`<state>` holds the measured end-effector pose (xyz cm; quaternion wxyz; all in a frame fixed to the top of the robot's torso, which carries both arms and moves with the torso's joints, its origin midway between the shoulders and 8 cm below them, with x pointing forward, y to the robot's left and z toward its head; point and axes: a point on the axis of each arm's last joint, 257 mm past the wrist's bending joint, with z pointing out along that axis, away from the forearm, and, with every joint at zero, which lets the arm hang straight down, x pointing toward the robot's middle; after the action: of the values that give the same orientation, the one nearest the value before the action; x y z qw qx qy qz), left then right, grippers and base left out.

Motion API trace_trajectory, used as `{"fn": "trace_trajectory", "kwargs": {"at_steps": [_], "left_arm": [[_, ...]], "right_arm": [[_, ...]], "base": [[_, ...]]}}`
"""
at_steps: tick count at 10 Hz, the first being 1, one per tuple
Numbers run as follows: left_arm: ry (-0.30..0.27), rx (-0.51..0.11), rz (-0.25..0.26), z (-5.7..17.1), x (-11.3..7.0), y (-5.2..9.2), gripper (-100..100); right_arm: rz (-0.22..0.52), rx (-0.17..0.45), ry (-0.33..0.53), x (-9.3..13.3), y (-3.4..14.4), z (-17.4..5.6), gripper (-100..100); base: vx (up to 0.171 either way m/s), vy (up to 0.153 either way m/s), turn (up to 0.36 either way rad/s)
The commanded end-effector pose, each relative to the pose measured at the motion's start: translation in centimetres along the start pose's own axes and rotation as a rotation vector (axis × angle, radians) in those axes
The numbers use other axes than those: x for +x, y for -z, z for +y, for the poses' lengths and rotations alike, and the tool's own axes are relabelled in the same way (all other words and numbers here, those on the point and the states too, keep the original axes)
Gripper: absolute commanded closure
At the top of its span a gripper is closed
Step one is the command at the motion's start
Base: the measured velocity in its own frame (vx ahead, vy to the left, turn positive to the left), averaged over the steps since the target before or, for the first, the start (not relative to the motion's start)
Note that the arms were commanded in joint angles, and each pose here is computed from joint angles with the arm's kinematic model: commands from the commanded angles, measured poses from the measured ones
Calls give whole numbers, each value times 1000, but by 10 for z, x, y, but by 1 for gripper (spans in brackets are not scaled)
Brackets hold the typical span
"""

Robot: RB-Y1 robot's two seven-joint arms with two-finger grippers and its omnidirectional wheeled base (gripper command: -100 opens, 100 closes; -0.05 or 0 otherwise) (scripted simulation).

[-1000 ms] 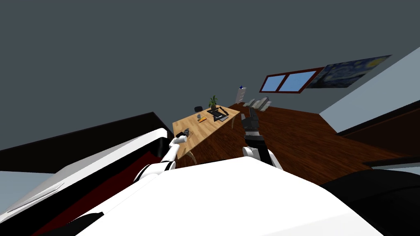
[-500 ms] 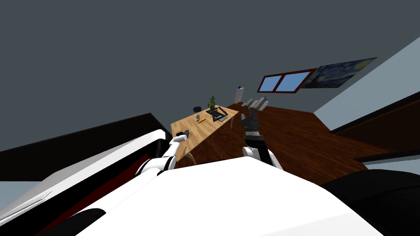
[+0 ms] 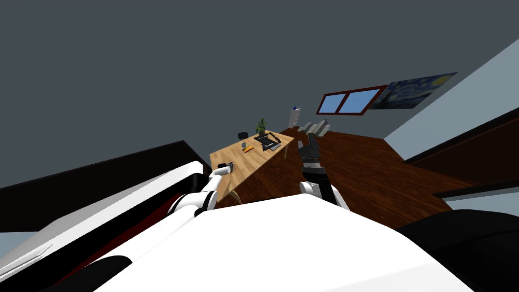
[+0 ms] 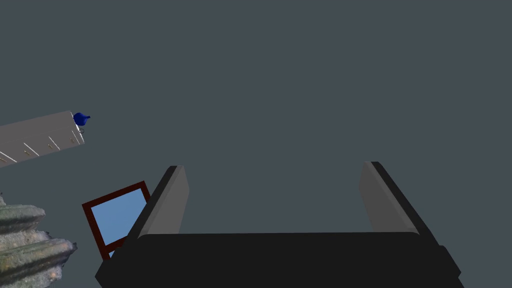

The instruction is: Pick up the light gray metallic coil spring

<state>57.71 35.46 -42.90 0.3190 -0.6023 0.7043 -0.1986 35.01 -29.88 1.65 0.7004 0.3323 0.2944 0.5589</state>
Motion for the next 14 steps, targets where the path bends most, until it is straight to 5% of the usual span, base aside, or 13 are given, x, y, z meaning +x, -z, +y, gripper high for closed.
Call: {"fn": "trace_trajectory", "kwargs": {"at_steps": [1, 7, 10, 11, 12, 14], "left_arm": [[1, -26, 5, 7, 0, -2, -100], [10, -171, 32, 38, -5, -2, -100], [10, -183, 33, 41, -6, -1, -100], [11, -187, 34, 42, -6, -1, 0], [13, -187, 30, 55, 0, -3, -100], [15, -187, 29, 61, 3, -4, -100]], "right_arm": [[0, 0, 0, 0, 0, 0, 0], [0, 0, 0, 0, 0, 0, 0], [0, 0, 0, 0, 0, 0, 0], [0, 0, 0, 0, 0, 0, 0], [0, 0, 0, 0, 0, 0, 0], [0, 0, 0, 0, 0, 0, 0]], "base": [[22, 5, -27], [34, 11, -31], [43, 26, -18], [0, 0, 0], [54, 21, -37], [73, 29, -17]]}}
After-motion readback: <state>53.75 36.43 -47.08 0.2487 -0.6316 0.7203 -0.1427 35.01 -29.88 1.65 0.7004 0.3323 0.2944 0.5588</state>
